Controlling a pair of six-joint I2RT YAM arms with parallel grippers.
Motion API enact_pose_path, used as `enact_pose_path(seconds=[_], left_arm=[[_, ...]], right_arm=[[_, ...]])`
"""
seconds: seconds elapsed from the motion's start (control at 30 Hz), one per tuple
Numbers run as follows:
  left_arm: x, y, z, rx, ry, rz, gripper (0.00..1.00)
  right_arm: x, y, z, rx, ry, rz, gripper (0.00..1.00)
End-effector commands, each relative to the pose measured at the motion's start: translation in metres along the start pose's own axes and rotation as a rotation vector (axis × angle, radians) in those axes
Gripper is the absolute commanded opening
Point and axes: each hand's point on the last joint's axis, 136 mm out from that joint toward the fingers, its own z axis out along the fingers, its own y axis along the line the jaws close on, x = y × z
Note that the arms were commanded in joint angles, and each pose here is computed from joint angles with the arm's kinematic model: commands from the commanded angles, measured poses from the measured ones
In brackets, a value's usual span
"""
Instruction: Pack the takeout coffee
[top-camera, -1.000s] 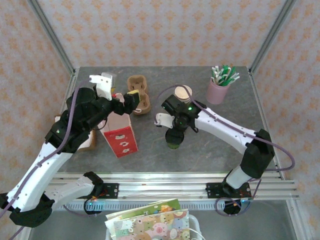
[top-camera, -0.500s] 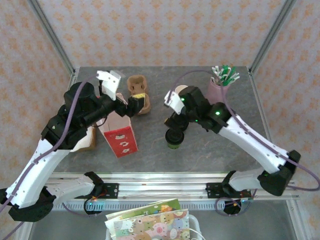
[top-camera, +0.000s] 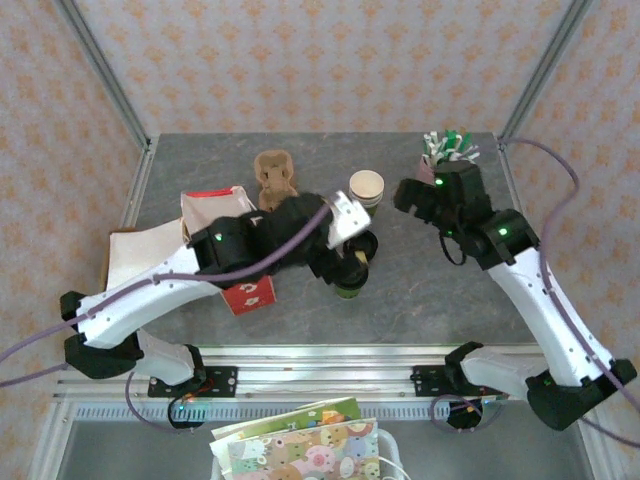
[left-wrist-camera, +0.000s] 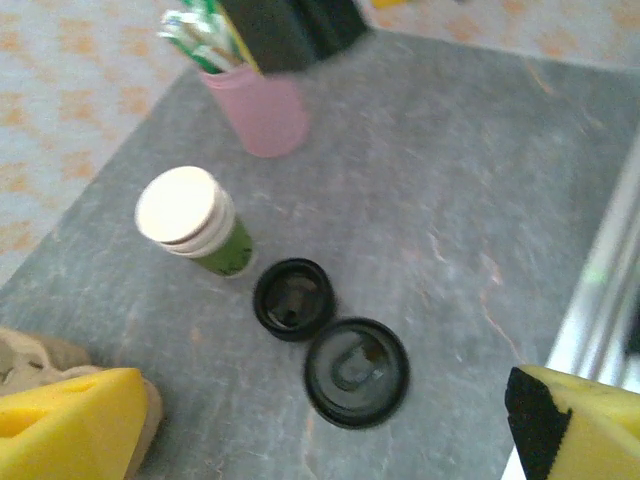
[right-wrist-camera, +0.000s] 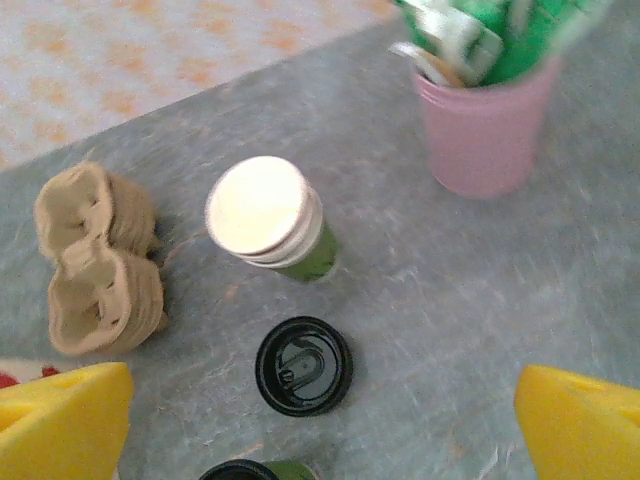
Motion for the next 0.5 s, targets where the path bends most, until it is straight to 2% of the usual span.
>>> enact_pose_path(seconds=[0.0, 0.13, 0.23, 0.47], left_arm=[[0.011, -0.016, -0.016, 0.01, 0.045, 0.151, 0.97], [0.012, -0.023, -0.014, 0.032, 0.055, 0.18, 0.97], [0.008, -0.024, -0.01, 0.028, 0.026, 0.158, 0.97], [0.001, 0.007, -0.015, -0.131, -0.03, 0.059, 0.99]], right_arm=[[0.032, -0.009, 0.009, -0.068, 0.177, 0.226, 0.96], [0.041, -0.005, 0.017, -0.103, 0.273, 0.257, 0.92], [0.038, -0.014, 0.016, -0.061, 0.245, 0.224, 0.91], [0.028, -0.005, 0.017, -0.074, 0.232, 0.108, 0.91]])
